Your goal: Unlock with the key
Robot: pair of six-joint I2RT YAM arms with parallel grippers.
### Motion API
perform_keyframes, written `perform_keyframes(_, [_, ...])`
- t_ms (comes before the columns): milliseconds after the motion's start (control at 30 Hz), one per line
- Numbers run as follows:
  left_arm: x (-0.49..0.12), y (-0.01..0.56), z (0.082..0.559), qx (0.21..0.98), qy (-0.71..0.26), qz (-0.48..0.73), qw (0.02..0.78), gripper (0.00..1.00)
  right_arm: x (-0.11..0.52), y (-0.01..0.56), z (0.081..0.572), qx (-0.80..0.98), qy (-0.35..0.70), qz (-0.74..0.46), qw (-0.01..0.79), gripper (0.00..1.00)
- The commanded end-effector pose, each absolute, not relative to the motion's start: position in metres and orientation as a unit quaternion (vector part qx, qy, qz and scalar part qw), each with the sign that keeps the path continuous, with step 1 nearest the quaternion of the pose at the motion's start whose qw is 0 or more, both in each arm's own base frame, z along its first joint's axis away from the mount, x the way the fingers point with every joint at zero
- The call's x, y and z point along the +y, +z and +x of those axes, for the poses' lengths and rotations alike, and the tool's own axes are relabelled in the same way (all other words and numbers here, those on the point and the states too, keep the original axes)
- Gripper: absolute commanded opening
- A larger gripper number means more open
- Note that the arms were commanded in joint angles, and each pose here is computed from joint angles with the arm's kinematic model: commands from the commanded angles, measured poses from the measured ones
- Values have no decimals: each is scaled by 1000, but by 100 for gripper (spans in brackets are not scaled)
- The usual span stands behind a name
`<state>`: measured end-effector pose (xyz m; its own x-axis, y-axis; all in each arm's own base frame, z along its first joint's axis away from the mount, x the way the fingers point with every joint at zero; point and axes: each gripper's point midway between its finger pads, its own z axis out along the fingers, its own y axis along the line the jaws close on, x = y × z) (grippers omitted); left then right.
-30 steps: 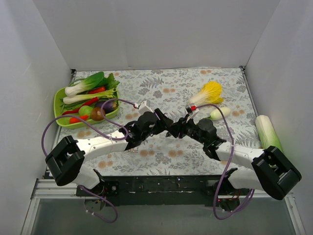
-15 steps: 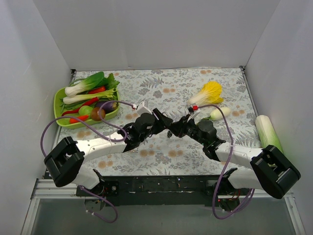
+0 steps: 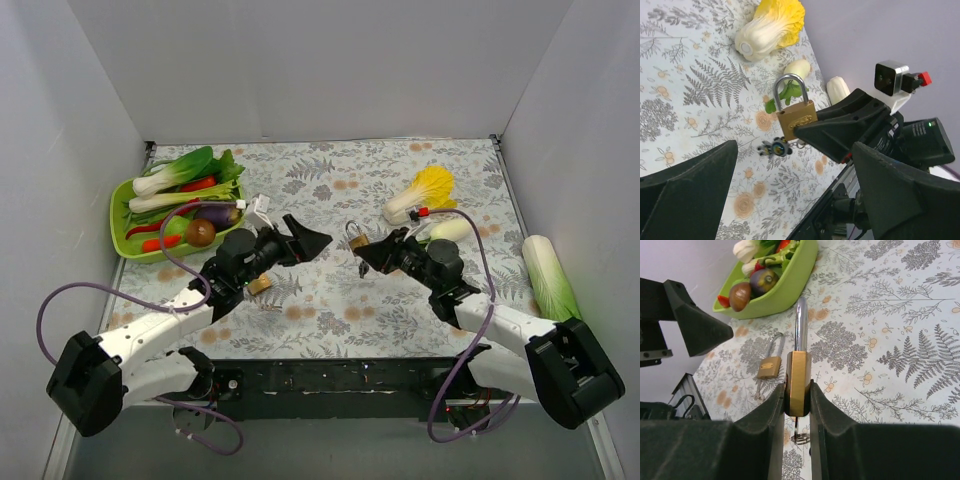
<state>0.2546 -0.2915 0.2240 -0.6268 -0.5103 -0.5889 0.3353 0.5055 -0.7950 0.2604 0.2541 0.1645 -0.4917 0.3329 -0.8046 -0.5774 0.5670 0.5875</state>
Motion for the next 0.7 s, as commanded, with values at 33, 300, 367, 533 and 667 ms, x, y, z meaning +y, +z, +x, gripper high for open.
perform_keyframes(33, [-289, 240, 227, 730, -513, 121, 434, 98, 257, 221, 225, 657, 566, -147, 476, 1])
perform_keyframes(300, [-302, 259, 210, 687, -555, 200, 423, 78, 262, 259, 180, 624, 624, -212, 420, 1])
perform_keyframes(367, [-302, 262, 211, 685, -561, 187, 425, 73, 262, 261, 173, 623, 631, -219, 407, 1])
perform_keyframes(533, [-298, 264, 220, 686, -560, 152, 439, 56, 260, 269, 165, 616, 638, -226, 402, 1])
perform_keyframes(667, [-302, 261, 226, 689, -561, 140, 436, 50, 260, 269, 164, 616, 636, -229, 403, 1])
